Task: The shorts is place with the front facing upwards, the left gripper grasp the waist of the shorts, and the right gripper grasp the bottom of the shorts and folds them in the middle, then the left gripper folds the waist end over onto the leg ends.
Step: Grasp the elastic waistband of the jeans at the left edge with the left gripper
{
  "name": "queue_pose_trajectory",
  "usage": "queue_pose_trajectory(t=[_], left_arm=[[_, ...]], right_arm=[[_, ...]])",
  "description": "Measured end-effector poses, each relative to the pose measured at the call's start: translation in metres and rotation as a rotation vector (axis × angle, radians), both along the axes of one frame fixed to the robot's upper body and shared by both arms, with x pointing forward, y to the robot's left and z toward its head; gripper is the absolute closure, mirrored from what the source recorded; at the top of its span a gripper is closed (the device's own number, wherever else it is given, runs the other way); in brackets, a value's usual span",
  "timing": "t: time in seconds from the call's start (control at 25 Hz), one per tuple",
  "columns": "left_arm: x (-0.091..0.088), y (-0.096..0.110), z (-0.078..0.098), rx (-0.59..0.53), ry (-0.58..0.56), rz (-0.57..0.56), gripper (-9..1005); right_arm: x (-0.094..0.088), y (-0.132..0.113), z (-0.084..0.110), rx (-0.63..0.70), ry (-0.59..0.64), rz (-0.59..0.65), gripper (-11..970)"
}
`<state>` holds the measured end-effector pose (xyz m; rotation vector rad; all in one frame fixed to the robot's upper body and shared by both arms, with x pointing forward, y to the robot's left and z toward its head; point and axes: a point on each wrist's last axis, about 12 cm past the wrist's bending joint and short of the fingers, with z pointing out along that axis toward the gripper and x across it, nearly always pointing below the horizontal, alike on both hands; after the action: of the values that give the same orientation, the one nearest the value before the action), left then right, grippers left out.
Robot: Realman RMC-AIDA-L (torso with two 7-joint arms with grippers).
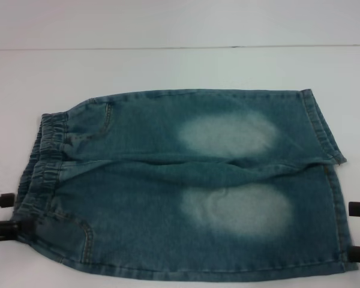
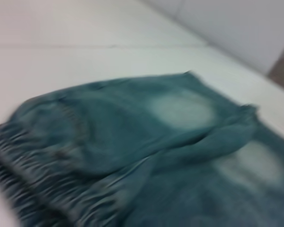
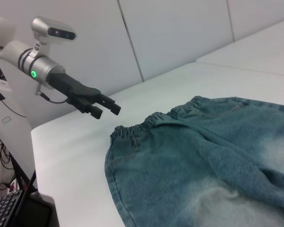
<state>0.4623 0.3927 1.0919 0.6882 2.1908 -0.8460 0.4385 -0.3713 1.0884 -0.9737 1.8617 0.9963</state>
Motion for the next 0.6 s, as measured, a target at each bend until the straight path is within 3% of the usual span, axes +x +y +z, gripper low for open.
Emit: queue_pose_trajectory(t=[0.32, 0.6], left_arm=[[0.009, 0.006, 0.003, 0.131, 0.105, -0.004, 124], [0.015, 0.0, -0.003, 0.172, 0.106, -0.006, 125]], right_arm=[[0.005, 0.001, 0.002, 0.01, 0.012, -0.011, 30], [0.008, 0.002, 0.004, 0.016, 0.004, -0.018, 31]])
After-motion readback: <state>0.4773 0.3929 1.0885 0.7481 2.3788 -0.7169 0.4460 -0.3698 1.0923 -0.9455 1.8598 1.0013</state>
